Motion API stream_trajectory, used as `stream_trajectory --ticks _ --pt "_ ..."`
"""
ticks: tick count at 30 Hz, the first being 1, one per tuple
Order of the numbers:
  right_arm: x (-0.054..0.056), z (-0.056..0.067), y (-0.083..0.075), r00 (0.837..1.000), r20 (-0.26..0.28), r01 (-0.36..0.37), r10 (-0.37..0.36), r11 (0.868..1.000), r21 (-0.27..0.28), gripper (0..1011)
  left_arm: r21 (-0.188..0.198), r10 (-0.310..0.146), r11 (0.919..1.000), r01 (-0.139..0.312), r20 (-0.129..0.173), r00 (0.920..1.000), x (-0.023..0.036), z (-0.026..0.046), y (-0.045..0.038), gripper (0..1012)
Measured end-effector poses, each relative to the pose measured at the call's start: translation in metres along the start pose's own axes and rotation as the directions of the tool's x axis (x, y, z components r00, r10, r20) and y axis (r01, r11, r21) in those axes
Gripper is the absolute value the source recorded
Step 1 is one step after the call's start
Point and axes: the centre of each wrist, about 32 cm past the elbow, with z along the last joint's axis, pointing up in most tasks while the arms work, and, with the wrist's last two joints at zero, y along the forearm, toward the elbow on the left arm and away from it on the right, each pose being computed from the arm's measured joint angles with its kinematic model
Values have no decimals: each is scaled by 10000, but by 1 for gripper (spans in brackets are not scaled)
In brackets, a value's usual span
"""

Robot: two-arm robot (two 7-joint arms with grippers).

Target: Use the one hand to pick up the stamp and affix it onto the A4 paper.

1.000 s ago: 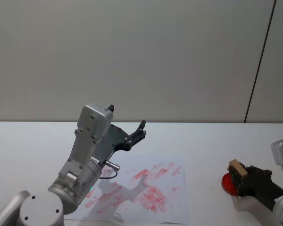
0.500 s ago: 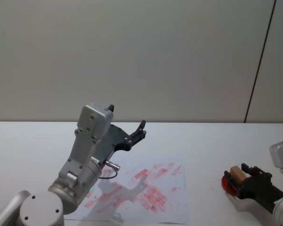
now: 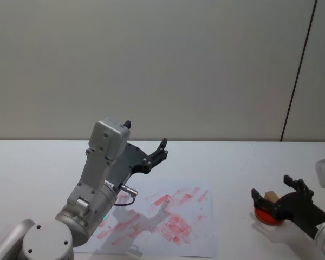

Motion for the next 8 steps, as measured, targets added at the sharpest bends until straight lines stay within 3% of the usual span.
stream_trajectory --ticks 8 --pt "-14 74 -25 10000 59 12 -15 9990 449 1001 0 1 10000 -1 1 10000 0 0 0 1003"
